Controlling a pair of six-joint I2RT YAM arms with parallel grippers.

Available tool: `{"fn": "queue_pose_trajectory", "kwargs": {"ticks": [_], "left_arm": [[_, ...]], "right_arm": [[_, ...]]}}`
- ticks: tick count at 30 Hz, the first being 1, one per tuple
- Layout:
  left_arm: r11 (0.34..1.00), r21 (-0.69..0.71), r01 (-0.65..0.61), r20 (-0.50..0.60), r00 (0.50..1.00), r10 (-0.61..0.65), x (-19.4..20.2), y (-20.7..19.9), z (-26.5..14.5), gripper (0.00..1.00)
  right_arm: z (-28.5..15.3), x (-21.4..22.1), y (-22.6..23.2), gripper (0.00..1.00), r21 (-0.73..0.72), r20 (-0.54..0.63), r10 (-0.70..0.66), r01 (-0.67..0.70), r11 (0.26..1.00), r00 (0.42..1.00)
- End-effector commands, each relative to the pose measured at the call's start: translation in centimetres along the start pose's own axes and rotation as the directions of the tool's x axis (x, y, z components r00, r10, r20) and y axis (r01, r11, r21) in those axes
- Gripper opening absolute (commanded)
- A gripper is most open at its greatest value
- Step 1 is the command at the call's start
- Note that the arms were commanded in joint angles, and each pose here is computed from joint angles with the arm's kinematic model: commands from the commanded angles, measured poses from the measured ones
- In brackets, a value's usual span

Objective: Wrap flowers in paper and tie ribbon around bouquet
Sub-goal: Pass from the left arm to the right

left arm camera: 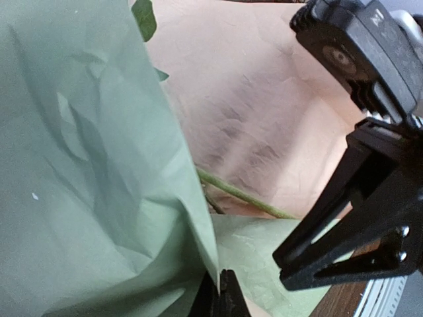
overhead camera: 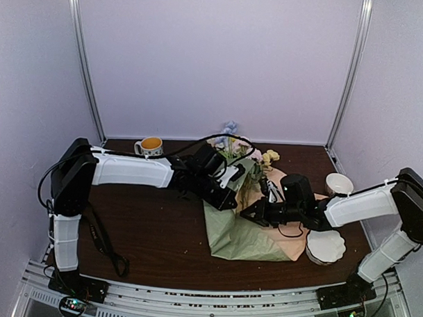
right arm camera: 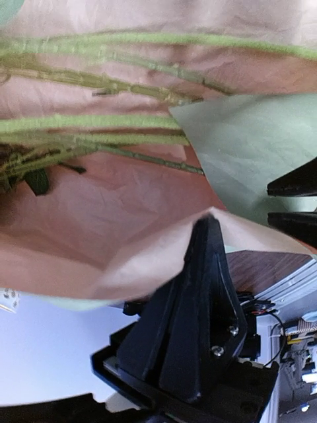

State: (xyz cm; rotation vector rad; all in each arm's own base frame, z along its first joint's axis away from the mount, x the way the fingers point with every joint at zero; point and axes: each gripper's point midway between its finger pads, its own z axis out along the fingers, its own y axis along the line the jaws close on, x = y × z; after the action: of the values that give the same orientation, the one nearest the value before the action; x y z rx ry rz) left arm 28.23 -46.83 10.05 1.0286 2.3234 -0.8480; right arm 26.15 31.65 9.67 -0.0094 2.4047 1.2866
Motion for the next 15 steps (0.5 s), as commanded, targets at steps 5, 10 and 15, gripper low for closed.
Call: {"fn": "queue_pose_trajectory", "kwargs": {"ticks": [5,10,15], "left_arm": [[0.999,0.021,-0.026,-0.008,1.0,0.026,-0.1,-0.2,0.9,0.0],[0.999,0.029,-0.018,-0.005,1.0,0.019,-0.3,-0.4,1.1,0.0],[1.0,0.024,-0.019,-0.008,1.0,0.02,-0.2,-0.3,1.1,0.0]], "right_arm": [[-2.1,-6.2,1.0,0.31,0.007,0.104,-0.068,0.068,0.998,0.992],[-0.8,-8.8,1.4,0.46,0.031,0.108,-0.077,0.074,0.997,0.991],[0.1,-10.5,0.3,0.5,0.104,0.113,-0.046,0.034,0.994,0.993]]}}
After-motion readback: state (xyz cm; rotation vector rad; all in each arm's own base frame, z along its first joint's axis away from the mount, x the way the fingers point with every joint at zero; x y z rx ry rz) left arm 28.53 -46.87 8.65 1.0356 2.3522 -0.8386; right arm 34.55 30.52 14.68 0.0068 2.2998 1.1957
